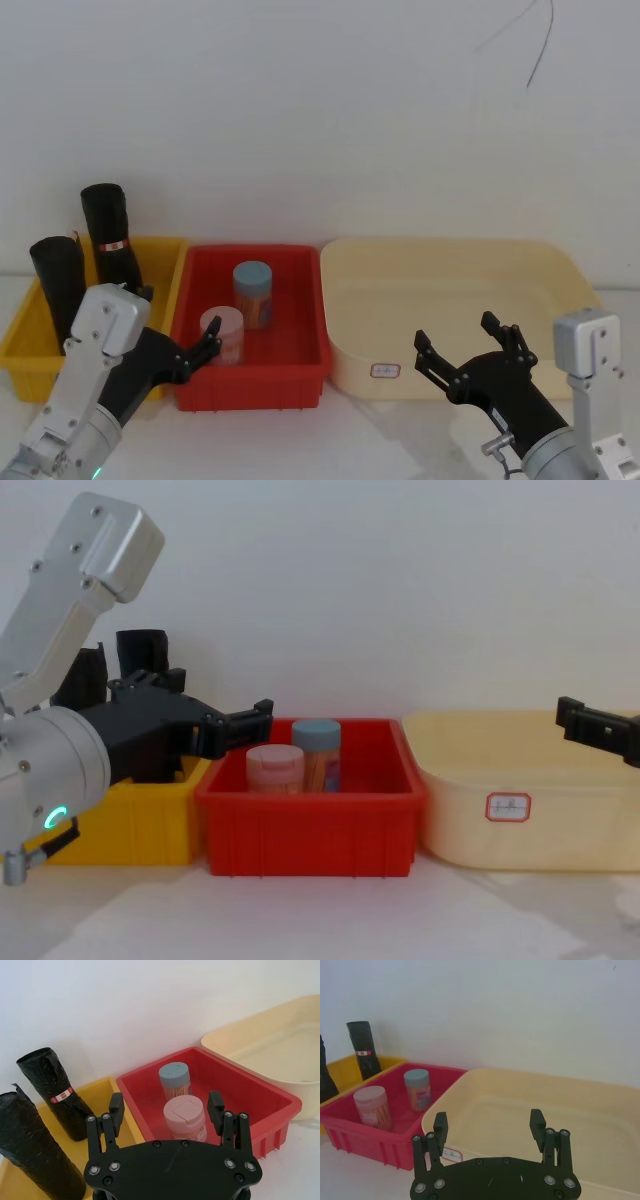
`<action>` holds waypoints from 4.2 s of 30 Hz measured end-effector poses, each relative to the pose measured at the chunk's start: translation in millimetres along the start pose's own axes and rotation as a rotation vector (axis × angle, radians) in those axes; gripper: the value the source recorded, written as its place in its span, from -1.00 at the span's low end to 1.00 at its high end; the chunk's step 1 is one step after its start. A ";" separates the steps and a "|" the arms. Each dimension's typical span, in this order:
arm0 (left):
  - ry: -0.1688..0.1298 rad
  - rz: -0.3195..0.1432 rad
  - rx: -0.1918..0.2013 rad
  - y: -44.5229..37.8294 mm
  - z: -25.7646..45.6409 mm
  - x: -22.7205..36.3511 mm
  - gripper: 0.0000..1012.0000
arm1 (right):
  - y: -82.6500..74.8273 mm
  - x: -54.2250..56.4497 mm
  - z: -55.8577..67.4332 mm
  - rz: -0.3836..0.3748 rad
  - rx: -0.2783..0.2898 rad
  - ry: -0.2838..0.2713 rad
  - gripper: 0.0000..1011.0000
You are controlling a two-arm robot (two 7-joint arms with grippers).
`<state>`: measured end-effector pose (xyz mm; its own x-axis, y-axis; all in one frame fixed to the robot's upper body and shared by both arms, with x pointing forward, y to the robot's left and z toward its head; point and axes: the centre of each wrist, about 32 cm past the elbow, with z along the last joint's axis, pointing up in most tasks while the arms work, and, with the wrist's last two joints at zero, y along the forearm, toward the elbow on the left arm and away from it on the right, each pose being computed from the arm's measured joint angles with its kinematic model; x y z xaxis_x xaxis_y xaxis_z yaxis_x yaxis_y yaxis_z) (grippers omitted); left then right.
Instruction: Pick up the garbage bag with the one hand and transfer it to the other hand.
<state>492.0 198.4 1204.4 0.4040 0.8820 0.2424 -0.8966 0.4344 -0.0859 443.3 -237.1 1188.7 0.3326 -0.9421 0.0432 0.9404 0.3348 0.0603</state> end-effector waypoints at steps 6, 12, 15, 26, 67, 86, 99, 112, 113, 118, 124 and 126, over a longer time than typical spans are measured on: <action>0.000 0.000 0.000 0.0 0.0 0.0 0.98 | 0.0 0.0 0.0 0.000 0.000 0.000 0.98; -0.006 0.000 0.001 3.8 0.0 3.6 0.98 | 0.0 0.0 0.0 0.000 0.000 0.000 0.98; -0.009 -0.001 0.006 9.2 -0.7 8.3 0.98 | 0.0 0.0 0.0 0.000 0.000 0.000 0.98; -0.013 0.019 0.030 34.5 -3.5 37.0 0.98 | 0.0 0.0 0.0 0.000 0.000 0.000 0.98; 0.060 0.096 0.122 5.8 -3.7 111.2 0.98 | 0.0 0.0 0.0 0.000 0.000 0.000 0.98; 0.030 0.115 0.137 -21.7 -10.9 111.9 0.98 | 0.0 0.0 0.0 0.000 0.000 0.000 0.98; -0.001 0.137 0.139 -32.9 -13.6 110.8 0.98 | 0.0 0.0 0.0 0.000 0.000 0.000 0.98; -0.014 0.145 0.138 -37.1 -14.1 110.4 0.35 | 0.0 0.0 0.0 0.000 0.000 0.000 0.98; -0.015 0.145 0.138 -37.1 -14.2 110.4 0.30 | 0.0 0.0 0.0 0.000 0.000 0.000 0.98; -0.016 0.146 0.139 -37.7 -14.4 110.3 0.10 | 0.0 0.0 0.0 0.000 0.000 0.000 0.98; -0.017 0.146 0.139 -38.1 -14.5 110.2 0.01 | 0.0 0.0 0.0 0.000 0.000 0.000 0.98; -0.017 0.146 0.139 -38.1 -14.4 110.1 -0.01 | 0.2 0.6 0.5 0.004 0.000 -0.003 0.98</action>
<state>573.3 281.6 1220.5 0.2661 0.9299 0.2540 -0.9622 0.2720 0.0123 443.7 -237.6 1189.2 0.3357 -0.9408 0.0469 0.9391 0.3382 0.0605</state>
